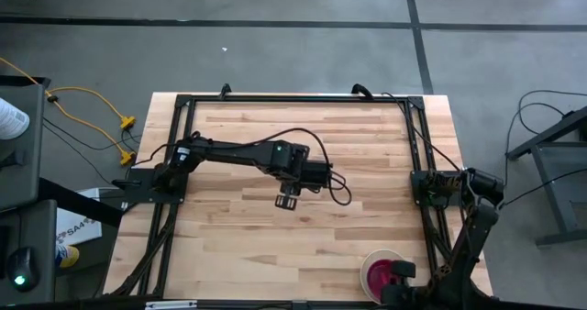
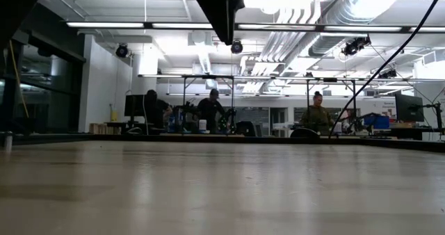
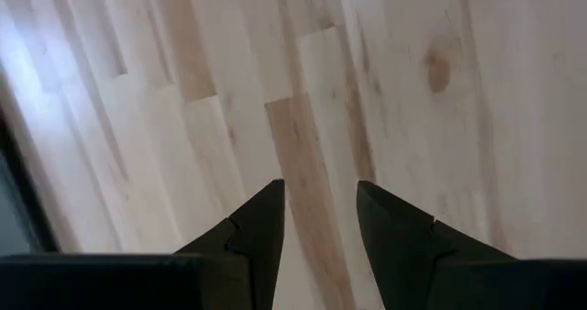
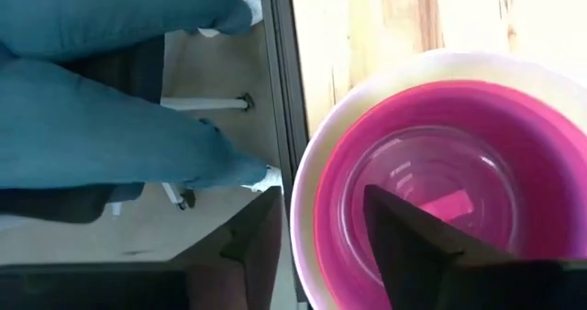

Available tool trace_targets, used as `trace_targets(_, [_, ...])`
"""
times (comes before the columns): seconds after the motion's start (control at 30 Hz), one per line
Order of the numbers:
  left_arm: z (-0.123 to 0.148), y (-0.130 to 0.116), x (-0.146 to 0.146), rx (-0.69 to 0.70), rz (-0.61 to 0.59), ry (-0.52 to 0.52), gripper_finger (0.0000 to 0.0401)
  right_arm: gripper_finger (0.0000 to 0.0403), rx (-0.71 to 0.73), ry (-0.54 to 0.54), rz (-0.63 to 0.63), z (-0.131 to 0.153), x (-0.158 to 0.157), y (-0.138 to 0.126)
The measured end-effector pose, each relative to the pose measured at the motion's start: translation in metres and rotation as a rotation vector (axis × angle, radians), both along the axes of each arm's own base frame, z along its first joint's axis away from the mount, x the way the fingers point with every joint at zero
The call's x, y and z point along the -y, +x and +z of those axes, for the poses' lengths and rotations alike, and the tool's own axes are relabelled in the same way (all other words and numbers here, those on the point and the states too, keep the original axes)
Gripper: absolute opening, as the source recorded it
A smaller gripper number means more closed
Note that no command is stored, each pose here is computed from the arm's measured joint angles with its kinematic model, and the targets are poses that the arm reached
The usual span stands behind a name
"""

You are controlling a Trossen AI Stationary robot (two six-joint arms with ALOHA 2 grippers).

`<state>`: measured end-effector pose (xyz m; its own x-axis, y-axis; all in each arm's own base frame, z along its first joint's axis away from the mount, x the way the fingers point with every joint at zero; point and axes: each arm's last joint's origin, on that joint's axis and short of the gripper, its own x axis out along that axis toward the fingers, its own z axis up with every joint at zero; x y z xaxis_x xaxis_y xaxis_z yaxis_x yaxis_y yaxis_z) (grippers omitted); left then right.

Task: Nest bowls inside each other
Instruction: Return to Home Position

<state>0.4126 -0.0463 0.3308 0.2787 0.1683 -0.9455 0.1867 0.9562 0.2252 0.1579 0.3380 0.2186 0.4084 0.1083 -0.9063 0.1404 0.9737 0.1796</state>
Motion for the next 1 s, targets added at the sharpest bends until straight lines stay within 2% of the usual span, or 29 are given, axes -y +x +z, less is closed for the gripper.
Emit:
trace_targets(0.13, [0.01, -0.007, -0.004, 0.013, 0.008, -0.015, 0.0136, 0.0159, 0.009, -0.032, 0.038, 0.004, 0.008, 0.012])
trace_targets(0.3, [0.022, -0.021, 0.001, 0.02, 0.009, -0.061, 0.0136, 0.0168, 0.048, -0.06, 0.062, 0.022, 0.035, 0.042])
trace_targets(0.53, [0.009, -0.053, 0.007, 0.025, 0.0, -0.067, 0.0136, 0.017, 0.123, -0.116, 0.129, 0.053, 0.083, 0.081])
trace_targets(0.63, [-0.008, -0.078, 0.002, 0.074, 0.031, -0.08, 0.0136, 0.017, 0.138, -0.142, 0.126, 0.062, 0.103, 0.091])
trace_targets(0.73, [-0.025, -0.114, -0.003, 0.141, 0.06, -0.114, 0.0136, 0.017, 0.159, -0.157, 0.106, 0.071, 0.117, 0.09])
trace_targets(0.83, [-0.041, -0.154, -0.009, 0.24, 0.102, -0.158, 0.0136, 0.0169, 0.205, -0.188, 0.068, 0.076, 0.131, 0.081])
trace_targets(1.0, [-0.058, -0.211, -0.018, 0.43, 0.13, -0.217, 0.0136, 0.0169, 0.381, -0.209, -0.052, 0.085, 0.156, 0.059])
